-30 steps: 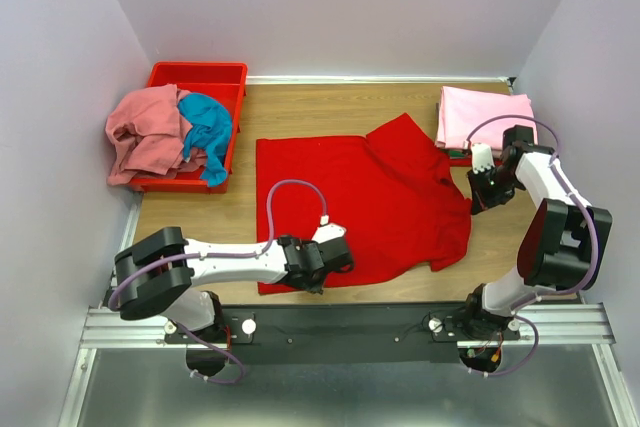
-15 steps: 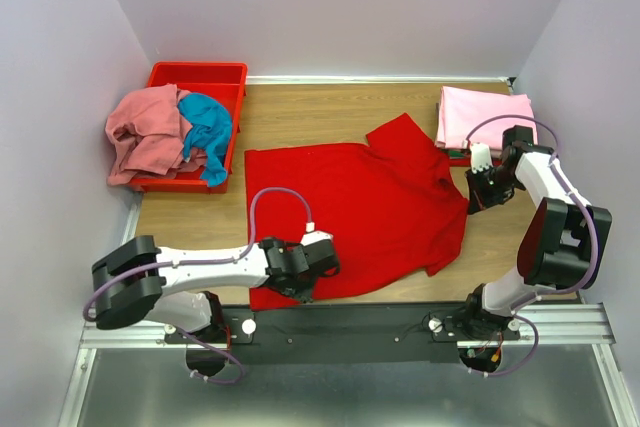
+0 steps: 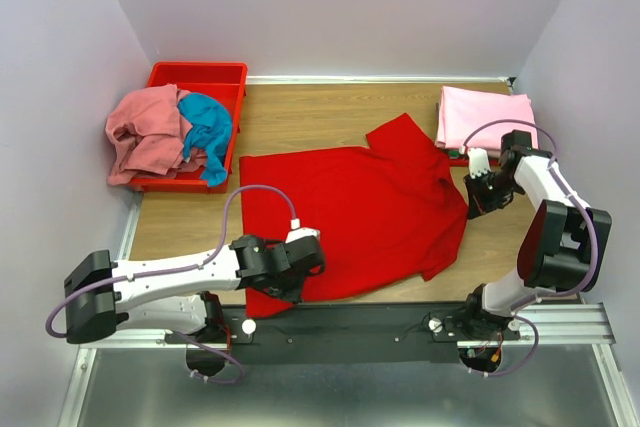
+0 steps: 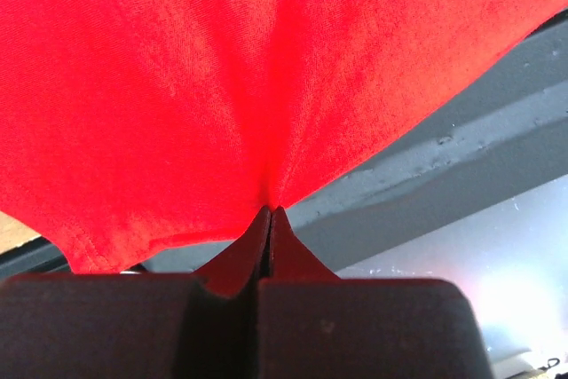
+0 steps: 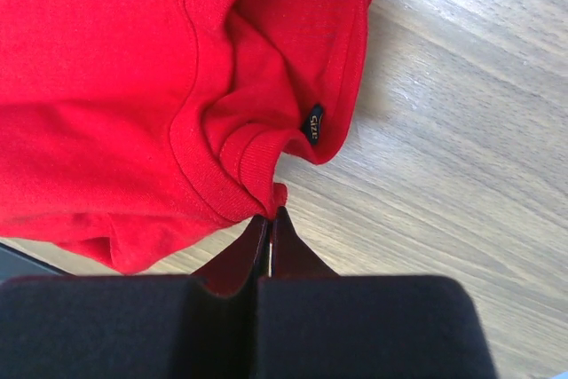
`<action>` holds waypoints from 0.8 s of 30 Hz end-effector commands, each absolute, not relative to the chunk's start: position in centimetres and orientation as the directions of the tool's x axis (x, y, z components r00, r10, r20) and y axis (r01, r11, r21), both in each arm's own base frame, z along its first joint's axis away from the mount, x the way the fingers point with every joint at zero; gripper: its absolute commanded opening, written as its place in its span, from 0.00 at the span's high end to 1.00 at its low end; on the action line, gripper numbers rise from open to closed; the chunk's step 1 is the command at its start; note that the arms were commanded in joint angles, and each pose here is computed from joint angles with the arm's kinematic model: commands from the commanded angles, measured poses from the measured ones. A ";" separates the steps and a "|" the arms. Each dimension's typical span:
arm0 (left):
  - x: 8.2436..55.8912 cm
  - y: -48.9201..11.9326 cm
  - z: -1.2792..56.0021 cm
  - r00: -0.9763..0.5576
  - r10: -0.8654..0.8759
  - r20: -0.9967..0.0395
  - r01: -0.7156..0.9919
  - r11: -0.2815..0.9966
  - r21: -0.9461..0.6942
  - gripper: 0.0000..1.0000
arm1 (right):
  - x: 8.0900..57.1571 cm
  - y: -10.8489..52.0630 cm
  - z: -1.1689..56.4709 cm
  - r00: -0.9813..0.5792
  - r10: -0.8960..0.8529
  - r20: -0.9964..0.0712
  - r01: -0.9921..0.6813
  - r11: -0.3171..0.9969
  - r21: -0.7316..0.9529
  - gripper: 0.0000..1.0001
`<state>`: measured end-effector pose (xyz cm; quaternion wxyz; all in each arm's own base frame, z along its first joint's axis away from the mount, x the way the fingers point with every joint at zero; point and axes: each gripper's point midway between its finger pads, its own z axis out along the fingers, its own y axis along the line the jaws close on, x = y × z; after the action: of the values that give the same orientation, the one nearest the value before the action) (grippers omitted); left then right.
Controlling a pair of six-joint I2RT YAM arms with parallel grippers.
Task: Fold and stack the t-shirts
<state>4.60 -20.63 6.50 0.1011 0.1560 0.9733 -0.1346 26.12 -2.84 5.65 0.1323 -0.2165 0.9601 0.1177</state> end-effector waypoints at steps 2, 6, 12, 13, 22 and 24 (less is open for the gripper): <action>3.8 -20.4 7.6 -0.942 0.265 -0.207 0.314 0.914 -0.257 1.00 | 25.6 -3.5 6.2 -0.856 -0.420 -0.301 -0.473 0.872 0.129 0.96; 3.7 -20.4 8.0 -0.944 0.256 -0.208 0.306 0.915 -0.264 1.00 | 25.2 -3.6 6.0 -0.856 -0.429 -0.288 -0.478 0.870 0.124 0.95; 3.7 -20.5 8.8 -0.945 0.247 -0.215 0.302 0.910 -0.285 1.00 | 24.9 -3.7 5.7 -0.862 -0.428 -0.272 -0.473 0.871 0.129 0.92; 3.6 -20.5 8.8 -0.944 0.248 -0.216 0.304 0.908 -0.288 1.00 | 24.9 -3.7 5.7 -0.863 -0.428 -0.270 -0.473 0.872 0.129 0.92; 3.5 -20.4 10.1 -0.947 0.227 -0.229 0.294 0.901 -0.321 1.00 | 24.9 -4.2 6.0 -0.865 -0.429 -0.261 -0.466 0.879 0.102 0.87; 2.9 -20.5 10.3 -0.950 0.236 -0.204 0.294 0.893 -0.340 1.00 | 24.8 -4.2 6.1 -0.865 -0.429 -0.259 -0.466 0.879 0.098 0.84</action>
<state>3.97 -20.39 8.92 0.0998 0.1394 0.9713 -0.1650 25.37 -3.61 5.60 0.1193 -0.2290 0.9612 0.0970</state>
